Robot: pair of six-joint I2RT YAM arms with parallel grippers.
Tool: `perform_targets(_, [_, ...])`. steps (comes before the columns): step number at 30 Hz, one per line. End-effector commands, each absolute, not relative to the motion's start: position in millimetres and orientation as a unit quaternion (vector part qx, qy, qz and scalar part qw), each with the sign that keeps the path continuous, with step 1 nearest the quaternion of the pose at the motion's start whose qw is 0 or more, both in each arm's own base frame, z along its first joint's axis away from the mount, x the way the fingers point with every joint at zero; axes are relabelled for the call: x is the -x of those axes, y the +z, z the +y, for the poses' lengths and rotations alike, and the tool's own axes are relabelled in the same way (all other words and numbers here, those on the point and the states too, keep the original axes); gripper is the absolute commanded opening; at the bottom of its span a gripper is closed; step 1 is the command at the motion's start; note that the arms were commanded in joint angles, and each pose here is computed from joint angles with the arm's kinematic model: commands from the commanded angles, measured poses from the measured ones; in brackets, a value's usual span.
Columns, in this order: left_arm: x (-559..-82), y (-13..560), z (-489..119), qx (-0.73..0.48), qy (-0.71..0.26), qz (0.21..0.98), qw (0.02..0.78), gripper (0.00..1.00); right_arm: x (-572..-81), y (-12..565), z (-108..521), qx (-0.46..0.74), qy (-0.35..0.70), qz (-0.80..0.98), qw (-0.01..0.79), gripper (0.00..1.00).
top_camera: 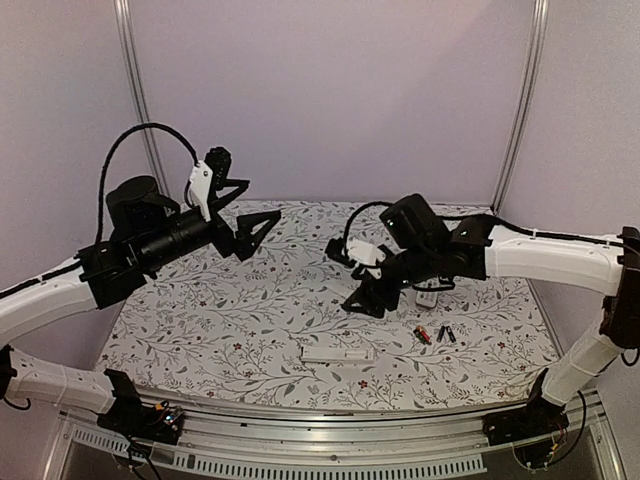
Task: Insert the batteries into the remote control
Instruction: Place the remote control without the battery cover at the center of the board, then pick up the battery at the center of the board.
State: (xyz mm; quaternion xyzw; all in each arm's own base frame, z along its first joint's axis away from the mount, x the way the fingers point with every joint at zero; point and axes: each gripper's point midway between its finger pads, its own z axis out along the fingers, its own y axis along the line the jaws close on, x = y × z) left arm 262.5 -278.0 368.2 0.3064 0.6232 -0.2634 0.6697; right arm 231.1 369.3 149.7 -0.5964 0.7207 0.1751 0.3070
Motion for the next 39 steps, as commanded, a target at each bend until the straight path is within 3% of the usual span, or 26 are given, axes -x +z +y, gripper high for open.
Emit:
perform_targets(1, [-267.7, 298.0, -280.1, -0.383, -0.198, 0.696, 0.575, 0.97, -300.0, 217.3, 307.6, 0.351, 0.23, 0.84, 0.345, 0.64])
perform_targets(4, [-266.0, 262.0, -284.4, -0.409, -0.189, 0.718, 0.531, 0.93, -310.6, 184.7, 243.5, 0.189, 0.192, 0.921, 0.282, 0.43])
perform_targets(6, [-257.0, 237.4, -291.8, -0.439, -0.2, 0.72, 0.499, 0.86, -303.8, 164.1, 214.1, 0.134, 0.144, 0.946, 0.259, 0.36])
perform_targets(9, [-233.8, 207.3, -304.5, -0.49, -0.231, 0.706, 0.456, 0.8, -288.5, 138.4, 179.5, 0.079, 0.086, 0.966, 0.229, 0.34])
perform_targets(14, [-203.1, 169.9, -313.5, -0.552, -0.241, 0.673, 0.428, 0.79, -266.5, 97.7, 147.6, 0.013, 0.048, 0.985, 0.166, 0.3])
perform_targets(23, [-164.1, 101.7, -313.0, -0.648, -0.21, 0.642, 0.352, 0.8, -257.2, 83.2, 189.0, 0.068, 0.108, 0.982, 0.137, 0.19])
perform_targets(29, [-152.4, 109.9, -322.5, -0.638, -0.261, 0.607, 0.397, 0.8, -246.8, 65.3, 196.5, 0.132, 0.084, 0.982, 0.109, 0.2])
perform_targets(39, [-158.1, 110.6, -320.7, -0.63, -0.248, 0.603, 0.421, 0.82, -241.7, 50.1, 217.5, 0.183, 0.081, 0.976, 0.085, 0.21])
